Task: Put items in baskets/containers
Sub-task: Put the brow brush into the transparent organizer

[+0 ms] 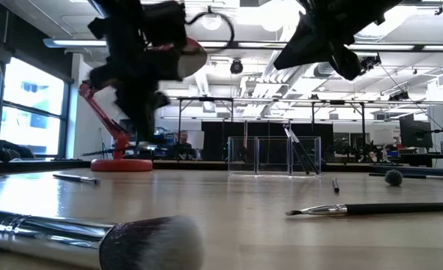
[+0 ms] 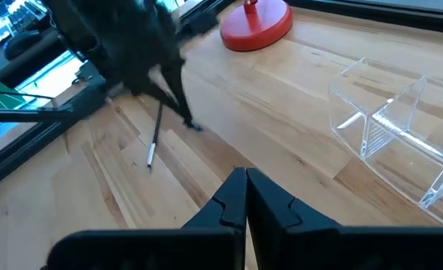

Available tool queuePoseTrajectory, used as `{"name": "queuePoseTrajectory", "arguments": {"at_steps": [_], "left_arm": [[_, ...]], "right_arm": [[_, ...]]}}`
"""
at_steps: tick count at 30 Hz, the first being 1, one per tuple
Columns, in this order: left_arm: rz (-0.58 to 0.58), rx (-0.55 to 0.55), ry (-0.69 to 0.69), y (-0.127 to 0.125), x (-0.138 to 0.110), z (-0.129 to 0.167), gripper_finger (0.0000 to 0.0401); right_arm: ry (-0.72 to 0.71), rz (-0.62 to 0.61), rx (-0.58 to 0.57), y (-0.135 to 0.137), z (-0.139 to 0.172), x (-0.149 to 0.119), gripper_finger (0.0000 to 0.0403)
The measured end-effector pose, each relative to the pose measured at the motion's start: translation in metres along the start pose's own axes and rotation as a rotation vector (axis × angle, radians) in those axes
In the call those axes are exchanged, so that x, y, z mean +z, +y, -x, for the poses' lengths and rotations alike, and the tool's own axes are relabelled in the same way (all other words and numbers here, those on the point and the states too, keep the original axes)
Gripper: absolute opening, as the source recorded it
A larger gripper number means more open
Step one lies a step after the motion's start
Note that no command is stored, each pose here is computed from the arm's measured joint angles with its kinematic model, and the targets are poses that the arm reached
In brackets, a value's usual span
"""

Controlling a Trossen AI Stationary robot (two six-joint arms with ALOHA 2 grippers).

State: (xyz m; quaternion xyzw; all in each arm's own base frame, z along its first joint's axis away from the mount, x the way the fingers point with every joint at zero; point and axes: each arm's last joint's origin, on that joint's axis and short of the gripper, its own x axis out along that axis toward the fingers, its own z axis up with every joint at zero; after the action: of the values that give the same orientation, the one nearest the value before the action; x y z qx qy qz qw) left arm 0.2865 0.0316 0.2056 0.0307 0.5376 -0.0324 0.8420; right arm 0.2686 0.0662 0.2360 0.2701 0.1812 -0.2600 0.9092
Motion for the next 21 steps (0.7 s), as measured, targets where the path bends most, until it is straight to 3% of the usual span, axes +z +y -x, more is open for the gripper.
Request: {"name": "queuePoseTrajectory", "arguments": {"at_steps": [10,17,21], "left_arm": [[0.150,-0.085,-0.282,0.022,-0.007,0.051,0.0001],[0.206,-0.081,-0.371,0.022,-0.001,0.060,0.0001],[0.252,-0.083,-0.411,0.023,0.003,0.062,0.0000]], "right_arm": [[0.059,0.016,-0.027,-0.001,0.006,-0.011,0.0001],[0.132,0.056,-0.101,-0.008,0.011,-0.022,0.0002],[0.152,0.147,-0.130,-0.012,0.011,-0.023,0.0001]]}}
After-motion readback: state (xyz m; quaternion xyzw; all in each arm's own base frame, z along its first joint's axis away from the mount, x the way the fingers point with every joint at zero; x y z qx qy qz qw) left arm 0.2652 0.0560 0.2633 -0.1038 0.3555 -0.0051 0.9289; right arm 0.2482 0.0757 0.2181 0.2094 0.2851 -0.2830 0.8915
